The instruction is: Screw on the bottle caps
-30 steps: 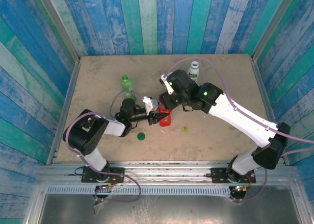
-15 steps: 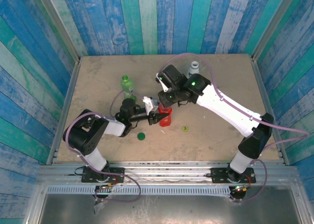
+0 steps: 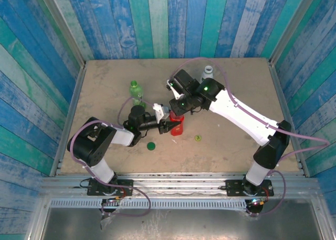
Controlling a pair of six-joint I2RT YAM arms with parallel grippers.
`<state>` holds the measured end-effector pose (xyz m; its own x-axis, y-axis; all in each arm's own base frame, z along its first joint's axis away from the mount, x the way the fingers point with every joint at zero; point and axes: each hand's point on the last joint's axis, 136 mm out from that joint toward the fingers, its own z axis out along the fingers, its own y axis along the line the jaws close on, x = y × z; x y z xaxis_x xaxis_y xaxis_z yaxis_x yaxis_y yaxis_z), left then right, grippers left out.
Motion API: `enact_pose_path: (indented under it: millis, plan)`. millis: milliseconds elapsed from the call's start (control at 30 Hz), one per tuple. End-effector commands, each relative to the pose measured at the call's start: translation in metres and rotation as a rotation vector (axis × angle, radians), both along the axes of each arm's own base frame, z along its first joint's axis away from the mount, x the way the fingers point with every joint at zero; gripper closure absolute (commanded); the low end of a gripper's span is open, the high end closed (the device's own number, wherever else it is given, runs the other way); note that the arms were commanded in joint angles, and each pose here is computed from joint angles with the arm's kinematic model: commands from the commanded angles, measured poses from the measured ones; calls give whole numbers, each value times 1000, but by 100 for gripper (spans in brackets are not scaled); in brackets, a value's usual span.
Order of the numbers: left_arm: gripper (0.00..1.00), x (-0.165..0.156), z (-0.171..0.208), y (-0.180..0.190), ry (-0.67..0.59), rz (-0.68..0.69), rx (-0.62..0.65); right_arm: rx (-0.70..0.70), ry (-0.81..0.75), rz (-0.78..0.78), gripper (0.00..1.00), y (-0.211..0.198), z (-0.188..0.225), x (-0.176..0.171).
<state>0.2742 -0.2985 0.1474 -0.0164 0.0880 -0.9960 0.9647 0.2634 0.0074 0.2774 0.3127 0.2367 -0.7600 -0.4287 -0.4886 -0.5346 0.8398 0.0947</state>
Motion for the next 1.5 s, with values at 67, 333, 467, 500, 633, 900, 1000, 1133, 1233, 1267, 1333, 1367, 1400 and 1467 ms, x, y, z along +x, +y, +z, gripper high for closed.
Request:
enact_pose_path:
  millis: [67, 333, 467, 500, 633, 900, 1000, 1133, 1233, 1267, 1333, 1367, 1400, 1467]
  plan:
    - [46, -9, -40, 3, 128, -7, 94, -12, 27, 5, 62, -2, -3, -1]
    - [46, -9, -41, 3, 130, -6, 95, -1, 44, 6, 66, -1, -5, 1]
    - [46, -10, -41, 3, 128, -9, 95, -4, 45, 22, 67, 0, -6, 1]
    - [46, -10, -41, 3, 129, -7, 96, -7, 44, 29, 67, 0, -7, 1]
    - [46, -10, -41, 3, 132, -12, 94, -13, 32, 141, 68, 4, -5, -6]
    - [47, -12, -40, 1, 145, -29, 91, -37, -11, 447, 73, 9, -7, -25]
    - [47, -13, -40, 0, 149, -36, 89, -65, -28, 530, 73, 8, -12, -28]
    - [47, -12, -41, 1, 155, -35, 91, -69, -48, 621, 73, 6, -13, -29]
    - [47, -12, -41, 1, 157, -38, 89, -78, -51, 686, 73, 6, -16, -32]
    - [47, -12, -41, 1, 160, -41, 88, -84, -51, 715, 73, 6, -19, -34]
    - [47, -13, -41, 0, 161, -44, 86, -108, -62, 769, 72, 4, -24, -35]
    - [47, -13, -41, 0, 162, -44, 85, -120, -66, 786, 72, 3, -27, -35]
    - [47, -13, -41, 0, 163, -45, 86, -135, -67, 799, 71, 2, -30, -34]
    - [47, -12, -40, 1, 162, -43, 85, -152, -69, 798, 70, 2, -32, -31]
